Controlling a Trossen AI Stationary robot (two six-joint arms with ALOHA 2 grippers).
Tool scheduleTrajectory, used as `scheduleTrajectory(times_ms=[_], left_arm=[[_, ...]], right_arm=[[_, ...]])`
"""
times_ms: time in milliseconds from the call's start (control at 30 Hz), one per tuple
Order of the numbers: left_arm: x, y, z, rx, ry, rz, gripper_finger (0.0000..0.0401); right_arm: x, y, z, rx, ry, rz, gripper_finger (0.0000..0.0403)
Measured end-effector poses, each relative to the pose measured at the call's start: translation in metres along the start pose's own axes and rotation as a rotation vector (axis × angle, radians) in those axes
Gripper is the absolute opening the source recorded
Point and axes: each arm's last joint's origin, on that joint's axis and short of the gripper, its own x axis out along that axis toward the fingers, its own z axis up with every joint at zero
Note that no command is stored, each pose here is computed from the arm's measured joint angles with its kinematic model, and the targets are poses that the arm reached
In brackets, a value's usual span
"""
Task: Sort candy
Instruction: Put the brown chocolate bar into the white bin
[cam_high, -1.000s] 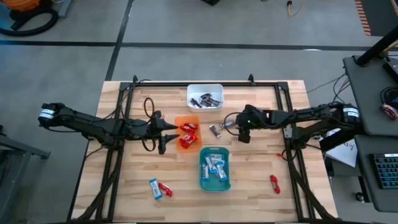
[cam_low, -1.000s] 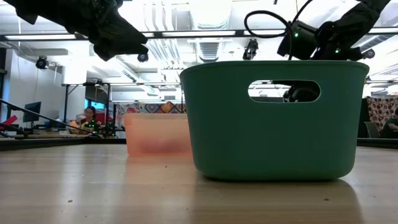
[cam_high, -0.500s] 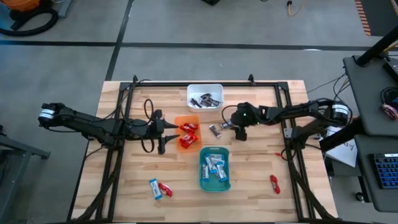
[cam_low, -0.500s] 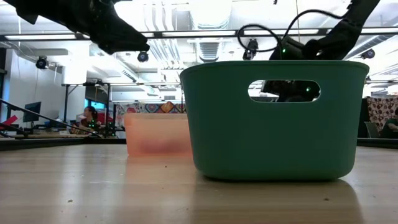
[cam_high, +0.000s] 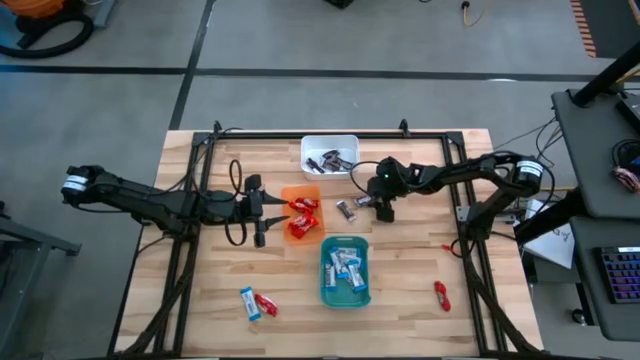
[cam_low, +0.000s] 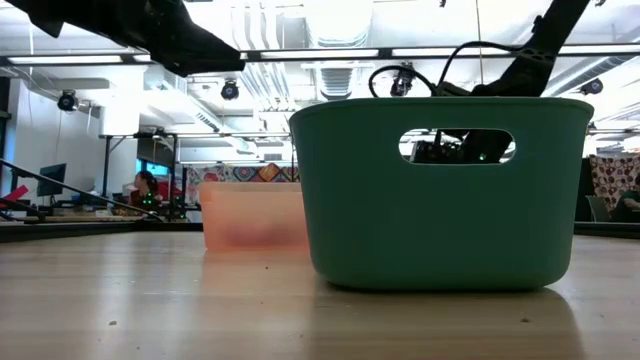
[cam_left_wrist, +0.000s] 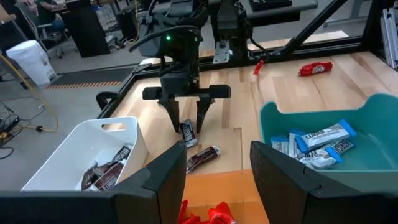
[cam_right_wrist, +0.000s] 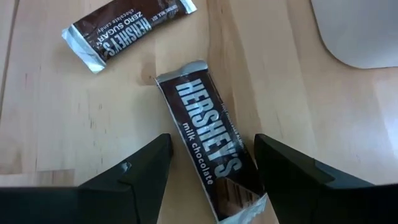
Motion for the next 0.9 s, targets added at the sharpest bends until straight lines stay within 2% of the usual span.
scheduleTrajectory(times_ms=[200,600,900], left_arm=[[0.0,0.0,0.0,0.055,0.0,0.0,0.0162],[0.0,0.0,0.0,0.107,-0.001,0.004,0.0162],[0.0,0.002,0.0,0.106,0.004,0.036,0.0162]], right_arm=[[0.008,0.0,-0.005,0.009,0.032,0.017,0.019],[0.003,0.001,-0.002,-0.006,0.014,0.014,0.0059],[-0.011,0.002,0.003,-0.005,-0.02,0.001,0.0044]])
